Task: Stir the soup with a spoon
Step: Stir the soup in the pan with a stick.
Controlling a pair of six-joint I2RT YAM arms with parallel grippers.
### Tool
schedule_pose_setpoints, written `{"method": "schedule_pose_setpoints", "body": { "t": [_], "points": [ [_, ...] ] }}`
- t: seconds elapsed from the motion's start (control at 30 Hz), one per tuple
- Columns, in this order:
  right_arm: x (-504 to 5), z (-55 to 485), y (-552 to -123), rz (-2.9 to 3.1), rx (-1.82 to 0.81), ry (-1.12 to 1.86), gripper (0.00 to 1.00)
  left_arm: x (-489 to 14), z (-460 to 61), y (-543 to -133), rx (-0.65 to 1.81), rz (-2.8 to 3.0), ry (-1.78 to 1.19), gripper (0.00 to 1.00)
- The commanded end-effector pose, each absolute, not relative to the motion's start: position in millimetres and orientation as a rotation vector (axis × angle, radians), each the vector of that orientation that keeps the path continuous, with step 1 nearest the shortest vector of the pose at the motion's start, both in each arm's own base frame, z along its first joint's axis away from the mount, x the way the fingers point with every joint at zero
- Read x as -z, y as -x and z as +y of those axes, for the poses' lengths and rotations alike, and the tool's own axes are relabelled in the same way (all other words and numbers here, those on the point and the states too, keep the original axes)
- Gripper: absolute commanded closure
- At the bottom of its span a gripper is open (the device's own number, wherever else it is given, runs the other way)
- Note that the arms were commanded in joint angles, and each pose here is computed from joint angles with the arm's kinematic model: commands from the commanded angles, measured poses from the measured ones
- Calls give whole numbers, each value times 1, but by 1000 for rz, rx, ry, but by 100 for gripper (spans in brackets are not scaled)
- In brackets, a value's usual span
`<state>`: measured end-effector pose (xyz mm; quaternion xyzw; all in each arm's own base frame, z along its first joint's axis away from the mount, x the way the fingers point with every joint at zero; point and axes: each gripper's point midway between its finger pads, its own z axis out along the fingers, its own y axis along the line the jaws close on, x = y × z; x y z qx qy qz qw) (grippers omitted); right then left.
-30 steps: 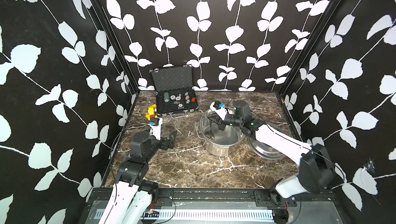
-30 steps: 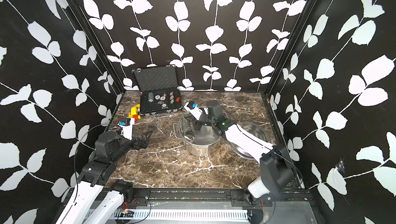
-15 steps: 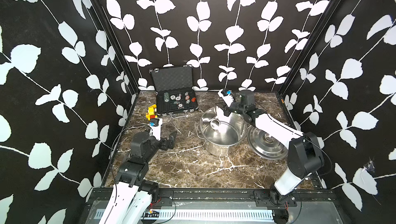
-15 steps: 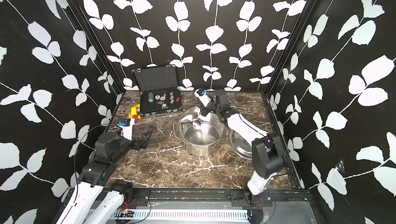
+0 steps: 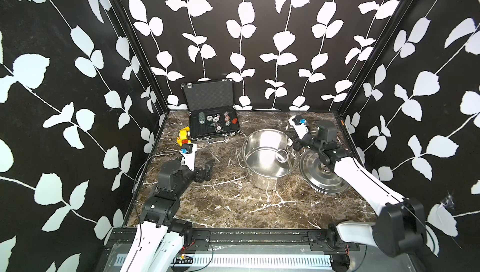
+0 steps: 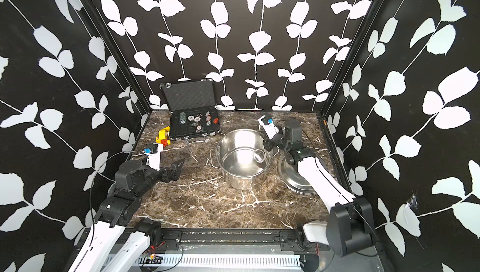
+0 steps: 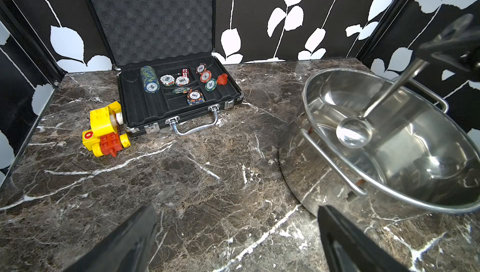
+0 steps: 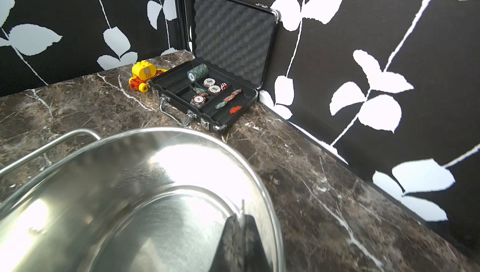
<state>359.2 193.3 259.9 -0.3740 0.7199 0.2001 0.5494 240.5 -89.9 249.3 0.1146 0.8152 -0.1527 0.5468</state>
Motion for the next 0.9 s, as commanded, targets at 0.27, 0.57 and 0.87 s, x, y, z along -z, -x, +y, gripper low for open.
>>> {"method": "schedule_pose_setpoints", "body": {
  "t": [0.27,0.57,0.87],
  "points": [
    [-254,191,-292,1700,-556,919,100,-250,-92,-242,364,1912,-283,1],
    [-257,226,-248,1619,-611,1043,100,-252,-92,-241,367,1907,-286,1],
    [-275,321,-237,1457,-697,1263,100,-253,-91,-239,366,1903,-283,1]
  ]
}}
